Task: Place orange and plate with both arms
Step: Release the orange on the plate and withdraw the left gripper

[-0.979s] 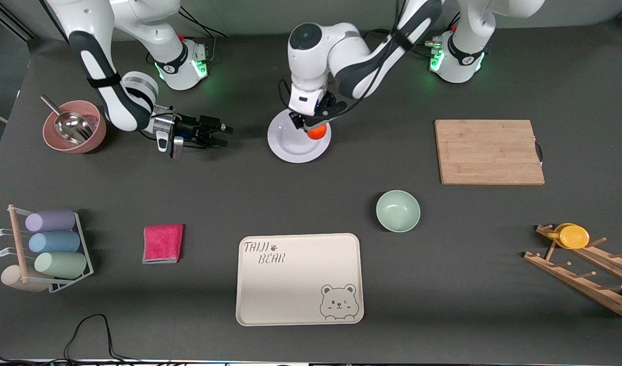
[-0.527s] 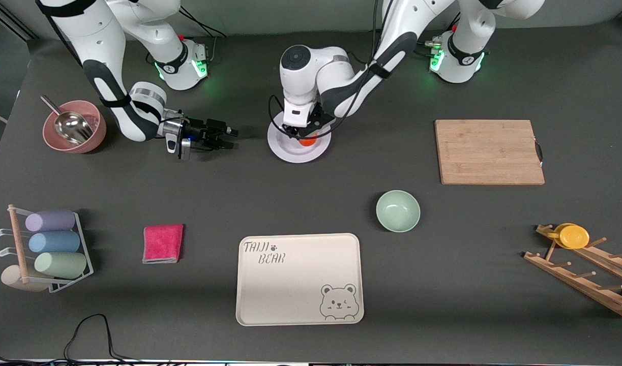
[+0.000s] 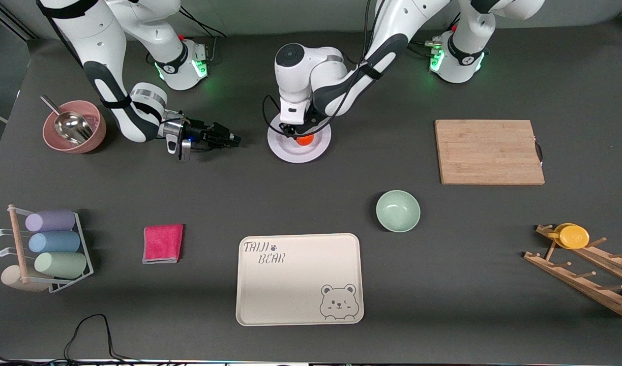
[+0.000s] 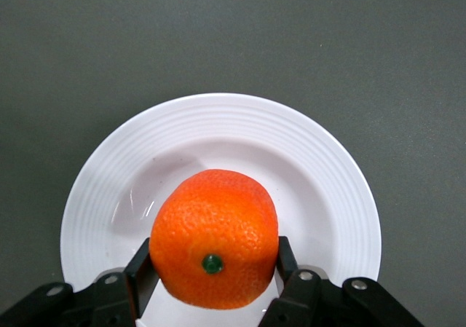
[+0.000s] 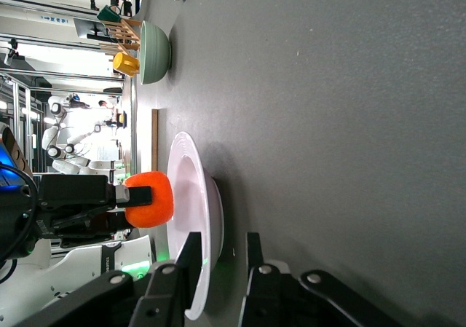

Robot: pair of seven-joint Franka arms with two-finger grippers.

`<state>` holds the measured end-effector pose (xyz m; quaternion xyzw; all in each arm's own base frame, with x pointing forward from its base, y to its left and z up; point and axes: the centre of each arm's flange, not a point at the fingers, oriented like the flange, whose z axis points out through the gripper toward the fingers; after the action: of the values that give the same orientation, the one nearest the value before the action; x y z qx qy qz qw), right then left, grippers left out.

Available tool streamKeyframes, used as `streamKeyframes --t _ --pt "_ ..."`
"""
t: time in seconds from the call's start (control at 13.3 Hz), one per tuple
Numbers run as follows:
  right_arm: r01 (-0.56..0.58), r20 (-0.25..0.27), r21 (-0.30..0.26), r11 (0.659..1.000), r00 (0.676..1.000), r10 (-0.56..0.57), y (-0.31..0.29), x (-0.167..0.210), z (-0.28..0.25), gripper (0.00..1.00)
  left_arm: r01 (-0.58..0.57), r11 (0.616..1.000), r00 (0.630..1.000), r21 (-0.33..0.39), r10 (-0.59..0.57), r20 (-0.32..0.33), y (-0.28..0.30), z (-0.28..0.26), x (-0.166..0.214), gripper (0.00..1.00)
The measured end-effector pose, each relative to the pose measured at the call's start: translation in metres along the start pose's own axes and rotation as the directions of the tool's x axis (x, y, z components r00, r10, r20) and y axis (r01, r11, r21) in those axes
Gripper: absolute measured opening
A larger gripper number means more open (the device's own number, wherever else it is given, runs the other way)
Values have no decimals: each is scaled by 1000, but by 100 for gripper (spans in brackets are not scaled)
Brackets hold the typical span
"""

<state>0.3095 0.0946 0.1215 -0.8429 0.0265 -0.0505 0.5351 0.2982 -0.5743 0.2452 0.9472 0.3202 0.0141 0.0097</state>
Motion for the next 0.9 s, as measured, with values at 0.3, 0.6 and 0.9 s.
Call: streamKeyframes --t 0.3,0.6,0.9 --pt "1 1 0 1000 1000 -1 0 0 0 32 -13 1000 1000 -9 13 -15 1 0 0 100" --pt "3 -9 37 999 1000 -3 4 -7 9 32 -59 998 997 -9 58 -45 4 0 13 100" --pt "-1 -41 73 997 999 4 -3 -20 38 32 -145 989 986 5 145 -85 17 -23 95 100"
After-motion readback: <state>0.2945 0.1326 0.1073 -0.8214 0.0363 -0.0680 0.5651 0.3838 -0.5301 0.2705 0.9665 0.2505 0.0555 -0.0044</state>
